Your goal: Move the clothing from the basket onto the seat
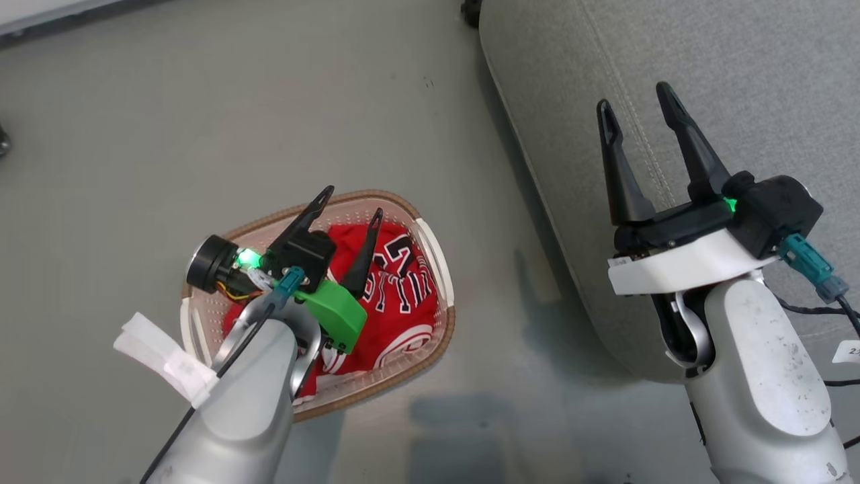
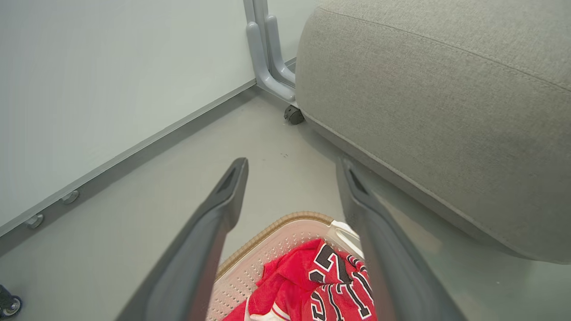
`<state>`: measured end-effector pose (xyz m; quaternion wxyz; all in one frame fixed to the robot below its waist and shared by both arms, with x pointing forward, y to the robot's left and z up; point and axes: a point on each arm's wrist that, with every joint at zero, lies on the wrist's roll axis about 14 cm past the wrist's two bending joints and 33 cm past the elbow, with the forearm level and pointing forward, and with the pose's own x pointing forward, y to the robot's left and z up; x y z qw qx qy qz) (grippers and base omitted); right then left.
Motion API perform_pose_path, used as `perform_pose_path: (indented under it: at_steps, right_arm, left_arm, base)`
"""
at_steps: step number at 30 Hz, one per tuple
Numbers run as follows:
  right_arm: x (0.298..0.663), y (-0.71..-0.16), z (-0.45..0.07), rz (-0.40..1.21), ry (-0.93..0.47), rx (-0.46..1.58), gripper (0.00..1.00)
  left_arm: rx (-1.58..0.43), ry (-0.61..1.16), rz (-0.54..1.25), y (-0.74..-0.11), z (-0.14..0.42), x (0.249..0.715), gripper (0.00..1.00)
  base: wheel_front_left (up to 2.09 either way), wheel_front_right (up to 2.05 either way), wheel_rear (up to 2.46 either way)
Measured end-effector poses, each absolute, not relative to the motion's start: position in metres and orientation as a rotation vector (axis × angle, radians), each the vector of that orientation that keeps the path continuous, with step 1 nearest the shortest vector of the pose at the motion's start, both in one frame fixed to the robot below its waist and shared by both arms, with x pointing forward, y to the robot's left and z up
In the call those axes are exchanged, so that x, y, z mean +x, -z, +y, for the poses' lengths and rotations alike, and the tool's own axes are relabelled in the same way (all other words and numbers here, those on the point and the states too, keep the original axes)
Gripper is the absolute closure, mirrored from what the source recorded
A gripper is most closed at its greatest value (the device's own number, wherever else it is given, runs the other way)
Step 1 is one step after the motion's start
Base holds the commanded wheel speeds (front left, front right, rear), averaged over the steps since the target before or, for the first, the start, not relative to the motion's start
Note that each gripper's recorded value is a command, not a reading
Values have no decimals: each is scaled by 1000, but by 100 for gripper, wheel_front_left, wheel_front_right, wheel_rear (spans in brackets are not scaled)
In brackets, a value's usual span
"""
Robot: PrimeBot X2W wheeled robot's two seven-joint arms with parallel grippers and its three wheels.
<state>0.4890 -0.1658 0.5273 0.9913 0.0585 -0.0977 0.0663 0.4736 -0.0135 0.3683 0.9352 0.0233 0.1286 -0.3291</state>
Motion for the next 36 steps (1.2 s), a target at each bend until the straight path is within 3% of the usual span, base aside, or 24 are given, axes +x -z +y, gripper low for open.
perform_pose_path:
  at_steps: [12, 36]
  right_arm:
    - [513, -481, -180, -114, -107, 91, 0]
    - [536, -401, -184, 19, -107, 74, 0]
  left_arm:
    - [65, 807, 456, -280, -45, 473, 0]
    - [164, 1025, 768, -150, -60, 420, 0]
  base:
    - [0, 0, 0]
    - [0, 0, 0]
